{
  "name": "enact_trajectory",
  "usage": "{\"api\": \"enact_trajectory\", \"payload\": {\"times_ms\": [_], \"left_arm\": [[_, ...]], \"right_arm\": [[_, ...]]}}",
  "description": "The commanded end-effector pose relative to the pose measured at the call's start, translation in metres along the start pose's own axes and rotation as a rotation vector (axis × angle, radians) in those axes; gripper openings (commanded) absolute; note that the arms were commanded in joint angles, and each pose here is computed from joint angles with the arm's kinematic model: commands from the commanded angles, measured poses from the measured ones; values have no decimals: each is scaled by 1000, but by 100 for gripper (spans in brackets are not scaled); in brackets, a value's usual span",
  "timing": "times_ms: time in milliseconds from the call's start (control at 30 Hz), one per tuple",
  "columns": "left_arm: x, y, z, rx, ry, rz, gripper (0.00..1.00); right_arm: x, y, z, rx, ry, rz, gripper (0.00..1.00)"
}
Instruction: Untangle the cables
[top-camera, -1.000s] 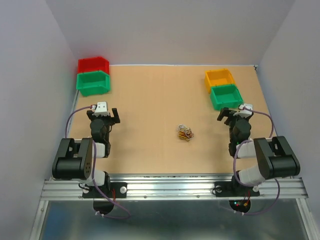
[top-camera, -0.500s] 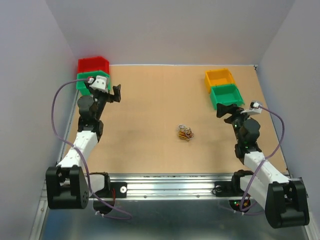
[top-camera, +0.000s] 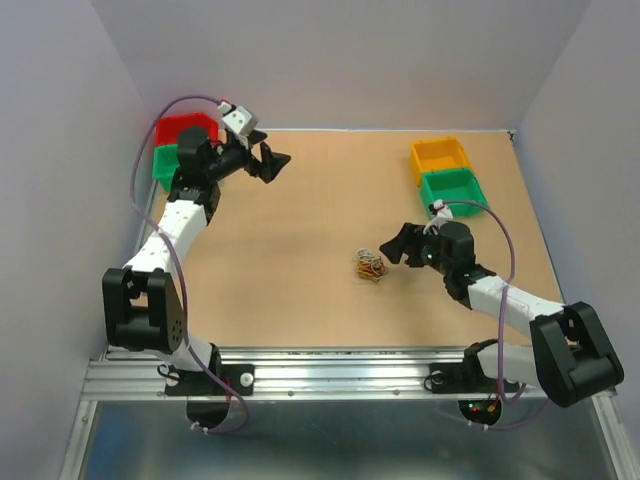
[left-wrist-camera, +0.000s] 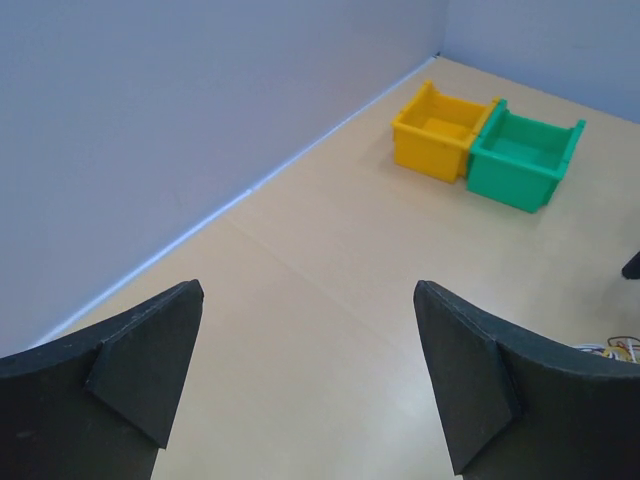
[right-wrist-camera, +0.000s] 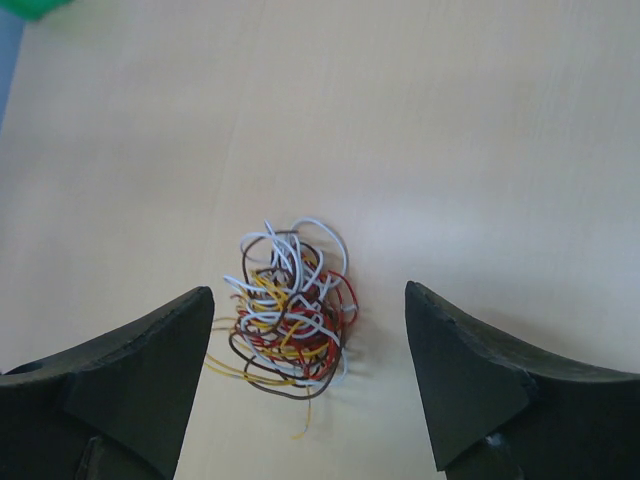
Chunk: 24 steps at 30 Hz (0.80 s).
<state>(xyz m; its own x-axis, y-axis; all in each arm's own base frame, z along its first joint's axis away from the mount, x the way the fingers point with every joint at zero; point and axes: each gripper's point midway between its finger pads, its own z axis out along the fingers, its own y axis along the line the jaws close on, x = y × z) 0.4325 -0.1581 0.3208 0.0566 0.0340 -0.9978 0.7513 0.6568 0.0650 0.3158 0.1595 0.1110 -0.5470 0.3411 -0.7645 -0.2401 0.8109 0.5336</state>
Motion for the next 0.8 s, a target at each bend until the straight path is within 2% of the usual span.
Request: {"api": "enact_trajectory", "payload": {"times_ms": [0, 67, 200, 333, 433, 500, 533, 633, 667, 700, 733, 767], "left_arm": [[22, -44, 27, 61, 77, -42, 99], [41, -58, 32, 59, 123, 13, 99], [82, -105, 39, 129, 208, 36, 99], [102, -133, 42, 149, 249, 121, 99], [105, -146, 43, 152, 248, 167, 99], [109, -149, 42, 142, 252, 183, 99], [103, -145, 41, 118, 234, 205, 99], [86, -138, 32, 47, 163, 242, 99], [80, -136, 28, 28, 140, 254, 99], [72, -135, 24, 10, 113, 267, 99], [73, -134, 18, -6, 103, 275, 99], [53, -136, 11, -12, 47, 294, 99]], "right_arm": [[7, 9, 8, -39, 31, -54, 82], [14, 11, 10, -60, 43, -58, 81], [29, 35, 8, -153, 81, -95, 79], [42, 43, 11, -170, 117, -115, 78], [52, 40, 17, -160, 152, -119, 73], [59, 40, 20, -159, 174, -120, 64], [62, 39, 22, -155, 184, -123, 63], [68, 37, 25, -148, 205, -128, 48], [66, 39, 27, -154, 203, -131, 40], [67, 40, 27, -158, 205, -133, 26], [67, 42, 27, -165, 205, -134, 21], [62, 45, 27, -176, 191, -136, 14]]}}
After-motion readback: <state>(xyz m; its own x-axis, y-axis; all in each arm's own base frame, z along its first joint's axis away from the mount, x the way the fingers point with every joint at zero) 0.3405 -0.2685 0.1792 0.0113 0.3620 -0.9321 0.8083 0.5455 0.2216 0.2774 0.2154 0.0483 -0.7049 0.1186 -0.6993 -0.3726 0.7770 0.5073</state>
